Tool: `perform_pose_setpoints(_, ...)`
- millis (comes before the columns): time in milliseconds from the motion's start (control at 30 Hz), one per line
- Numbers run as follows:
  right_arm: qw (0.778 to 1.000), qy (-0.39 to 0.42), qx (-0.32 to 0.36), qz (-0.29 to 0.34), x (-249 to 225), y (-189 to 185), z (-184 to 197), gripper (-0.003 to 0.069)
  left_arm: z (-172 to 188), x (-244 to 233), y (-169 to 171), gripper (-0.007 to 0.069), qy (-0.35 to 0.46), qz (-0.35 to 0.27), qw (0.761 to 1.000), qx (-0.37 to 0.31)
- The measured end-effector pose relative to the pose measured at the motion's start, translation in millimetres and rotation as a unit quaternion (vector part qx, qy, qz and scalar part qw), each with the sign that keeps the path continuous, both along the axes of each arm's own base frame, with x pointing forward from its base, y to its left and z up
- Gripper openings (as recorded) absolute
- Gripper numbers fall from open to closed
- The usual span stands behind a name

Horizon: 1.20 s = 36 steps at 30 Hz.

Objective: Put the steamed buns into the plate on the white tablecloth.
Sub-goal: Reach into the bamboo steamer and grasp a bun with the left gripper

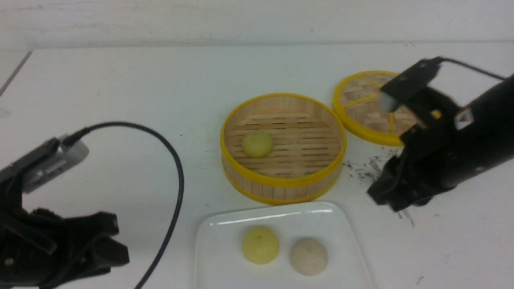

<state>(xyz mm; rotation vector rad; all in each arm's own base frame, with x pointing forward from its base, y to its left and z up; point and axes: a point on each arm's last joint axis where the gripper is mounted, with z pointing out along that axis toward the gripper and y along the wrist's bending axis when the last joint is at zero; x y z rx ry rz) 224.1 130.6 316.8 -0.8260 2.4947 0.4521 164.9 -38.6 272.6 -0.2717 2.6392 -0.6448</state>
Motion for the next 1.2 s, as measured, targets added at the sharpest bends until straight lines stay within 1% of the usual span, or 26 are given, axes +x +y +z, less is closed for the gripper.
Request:
perform_pose_setpoints(33, 1.000, -0.009, 0.005, -0.010, -6, -8, 10, 0.0057, 5, 4, 0, 0.0226, -0.004, -0.003, 1.000, 0.005)
perform_pose_setpoints(67, 1.000, -0.016, 0.008, -0.017, -12, -15, 17, 0.0038, 10, 7, 1, 0.0221, -0.009, -0.006, 1.000, 0.009)
perform_pose_setpoints(100, 0.999, -0.029, 0.016, -0.032, -27, -28, 30, -0.0004, 18, 16, 3, 0.0194, -0.008, -0.006, 1.000, 0.023)
perform_pose_setpoints(133, 0.998, -0.037, 0.019, -0.039, -38, -37, 37, -0.0015, 22, 25, 5, 0.0151, -0.004, 0.000, 0.999, 0.039)
perform_pose_setpoints(167, 0.998, -0.044, 0.022, -0.042, -42, -40, 41, -0.0015, 24, 27, 6, 0.0136, -0.006, 0.001, 0.999, 0.041)
perform_pose_setpoints(200, 0.997, -0.058, 0.026, -0.051, -61, -51, 48, -0.0015, 26, 40, 8, 0.0071, 0.003, 0.007, 0.999, 0.052)
perform_pose_setpoints(267, 0.994, -0.085, 0.029, -0.058, -84, -62, 54, -0.0015, 27, 53, 6, 0.0022, 0.011, 0.004, 0.998, 0.058)
perform_pose_setpoints(333, 0.992, -0.109, 0.026, -0.062, -102, -70, 54, -0.0015, 28, 68, -4, 0.0001, 0.017, -0.015, 0.998, 0.059)
perform_pose_setpoints(400, 0.989, -0.134, 0.023, -0.067, -121, -78, 49, -0.0015, 30, 82, -24, 0.0002, 0.020, -0.048, 0.997, 0.058)
perform_pose_setpoints(433, 0.988, -0.139, 0.023, -0.068, -123, -79, 50, -0.0015, 28, 83, -24, 0.0002, 0.024, -0.048, 0.997, 0.058)
perform_pose_setpoints(467, 0.985, -0.156, 0.022, -0.072, -132, -83, 46, -0.0015, 30, 92, -42, 0.0002, 0.030, -0.072, 0.995, 0.059)
perform_pose_setpoints(600, 0.980, -0.184, 0.019, -0.079, -147, -91, 30, -0.0015, 36, 120, -89, 0.0006, 0.035, -0.120, 0.989, 0.078)
perform_pose_setpoints(667, 0.979, -0.187, 0.018, -0.081, -152, -92, 21, -0.0015, 33, 136, -112, 0.0024, 0.031, -0.136, 0.986, 0.096)
perform_pose_setpoints(700, 0.979, -0.187, 0.018, -0.081, -153, -93, 21, -0.0015, 33, 137, -116, 0.0029, 0.030, -0.138, 0.985, 0.097)
perform_pose_setpoints(733, 0.980, -0.182, 0.016, -0.081, -154, -93, 14, -0.0013, 36, 149, -132, 0.0050, 0.019, -0.143, 0.984, 0.107)
perform_pose_setpoints(767, 0.980, -0.179, 0.014, -0.081, -155, -94, 10, -0.0011, 33, 155, -139, 0.0065, 0.019, -0.145, 0.982, 0.116)
perform_pose_setpoints(800, 0.982, -0.173, 0.011, -0.081, -155, -93, 5, -0.0011, 32, 165, -153, 0.0099, 0.012, -0.145, 0.981, 0.128)
perform_pose_setpoints(867, 0.983, -0.166, 0.009, -0.082, -153, -93, -2, -0.0010, 33, 180, -167, 0.0154, -0.003, -0.140, 0.980, 0.142)
perform_pose_setpoints(1000, 0.982, -0.170, 0.011, -0.087, -150, -93, -11, -0.0008, 19, 209, -186, 0.0295, -0.016, -0.133, 0.977, 0.165)
perform_pose_setpoints(1100, 0.979, -0.179, 0.015, -0.092, -147, -92, -14, -0.0008, 6, 226, -195, 0.0378, -0.017, -0.132, 0.976, 0.170)
perform_pose_setpoints(1133, 0.979, -0.182, 0.016, -0.094, -146, -92, -15, -0.0008, -5, 233, -199, 0.0401, -0.011, -0.133, 0.976, 0.174)
perform_pose_setpoints(1200, 0.978, -0.183, 0.020, -0.095, -145, -92, -17, -0.0007, -15, 238, -202, 0.0420, -0.005, -0.134, 0.975, 0.177)
